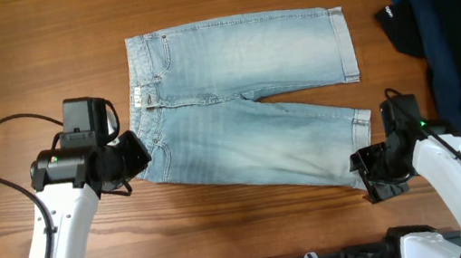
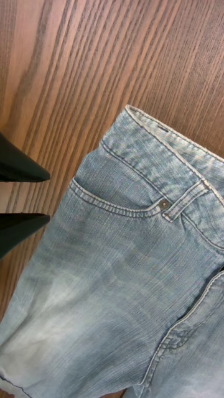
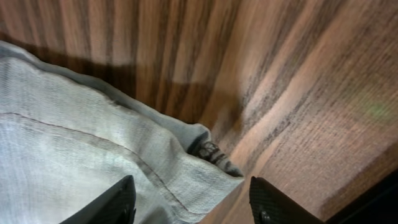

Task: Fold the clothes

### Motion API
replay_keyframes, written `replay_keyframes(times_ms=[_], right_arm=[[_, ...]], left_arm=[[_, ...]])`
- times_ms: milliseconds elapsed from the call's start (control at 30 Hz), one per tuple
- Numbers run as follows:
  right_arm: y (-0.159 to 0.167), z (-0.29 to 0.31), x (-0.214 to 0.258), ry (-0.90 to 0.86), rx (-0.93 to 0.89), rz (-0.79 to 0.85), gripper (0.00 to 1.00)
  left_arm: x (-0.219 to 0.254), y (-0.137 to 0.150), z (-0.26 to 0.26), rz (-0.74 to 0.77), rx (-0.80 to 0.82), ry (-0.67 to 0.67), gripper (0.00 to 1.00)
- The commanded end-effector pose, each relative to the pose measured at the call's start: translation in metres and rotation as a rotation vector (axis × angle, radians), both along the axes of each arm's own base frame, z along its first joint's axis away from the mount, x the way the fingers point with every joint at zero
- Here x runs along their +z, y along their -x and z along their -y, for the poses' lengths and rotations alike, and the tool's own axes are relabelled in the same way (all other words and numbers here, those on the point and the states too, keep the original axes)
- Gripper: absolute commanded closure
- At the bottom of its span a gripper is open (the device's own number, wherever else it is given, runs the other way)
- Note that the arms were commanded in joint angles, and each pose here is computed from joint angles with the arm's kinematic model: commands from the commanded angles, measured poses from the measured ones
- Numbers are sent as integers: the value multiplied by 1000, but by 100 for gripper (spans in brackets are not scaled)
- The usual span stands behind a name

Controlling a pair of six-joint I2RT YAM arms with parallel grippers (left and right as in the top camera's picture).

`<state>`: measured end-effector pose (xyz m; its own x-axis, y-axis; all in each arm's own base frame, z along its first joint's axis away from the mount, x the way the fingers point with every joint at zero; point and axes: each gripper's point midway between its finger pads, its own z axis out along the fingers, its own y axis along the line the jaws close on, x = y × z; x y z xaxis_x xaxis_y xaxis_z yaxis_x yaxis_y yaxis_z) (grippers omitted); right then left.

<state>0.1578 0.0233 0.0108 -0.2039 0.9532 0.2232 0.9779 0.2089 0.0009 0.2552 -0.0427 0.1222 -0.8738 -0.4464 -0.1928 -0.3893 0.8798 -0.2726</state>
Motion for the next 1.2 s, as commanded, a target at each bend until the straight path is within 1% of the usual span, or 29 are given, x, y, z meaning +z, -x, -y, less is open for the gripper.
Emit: replay_keyframes(times_ms=[0, 133, 233, 267, 333, 367, 433, 500, 533, 600, 700, 767, 800, 900, 967, 1067, 1167], right_arm=[[4, 3, -3, 21, -18, -11, 42], [15, 2, -14, 19, -18, -30, 42], [15, 2, -20, 21, -14, -17, 49], [14, 2, -20, 21, -14, -13, 53], [14, 2, -20, 21, -14, -14, 73], [14, 2, -20, 20, -14, -14, 96], [15, 2, -20, 20, -14, -15, 96], [15, 2, -20, 20, -14, -17, 96], [15, 2, -20, 20, -14, -17, 96], [15, 2, -20, 20, -14, -17, 96], [14, 3, -20, 21, -14, -14, 96], [13, 3, -20, 22, -14, -8, 96], [13, 3, -20, 21, -10, -7, 96], [8, 3, -20, 21, 44, 23, 96], [9, 7, -21, 42, 46, 19, 96], [9, 7, -21, 42, 46, 18, 96], [9, 7, -21, 42, 56, 20, 96]], left_arm=[[-3, 2, -2, -10, 9, -12, 82], [-3, 2, -2, -10, 9, -12, 82], [-4, 3, -2, -14, 9, -12, 82], [-4, 4, -3, -17, 9, -12, 82], [-4, 6, -3, -25, 9, -13, 82], [-4, 5, -3, -24, 9, -13, 82], [-4, 6, -3, -25, 9, -13, 82], [-5, 7, -3, -29, 10, -13, 76], [-6, 9, -3, -42, 10, -14, 75], [-10, 16, -3, -69, 13, -15, 76], [-36, 24, -4, -104, 72, -2, 73], [-57, 24, -4, -91, 125, 15, 67], [-70, 22, -4, -73, 169, 30, 61], [-85, 13, -6, -19, 237, 49, 62], [-90, 7, -17, 6, 295, 1, 62], [-101, 4, -27, -9, 359, -43, 61], [-121, 1, -28, -52, 361, -61, 60]])
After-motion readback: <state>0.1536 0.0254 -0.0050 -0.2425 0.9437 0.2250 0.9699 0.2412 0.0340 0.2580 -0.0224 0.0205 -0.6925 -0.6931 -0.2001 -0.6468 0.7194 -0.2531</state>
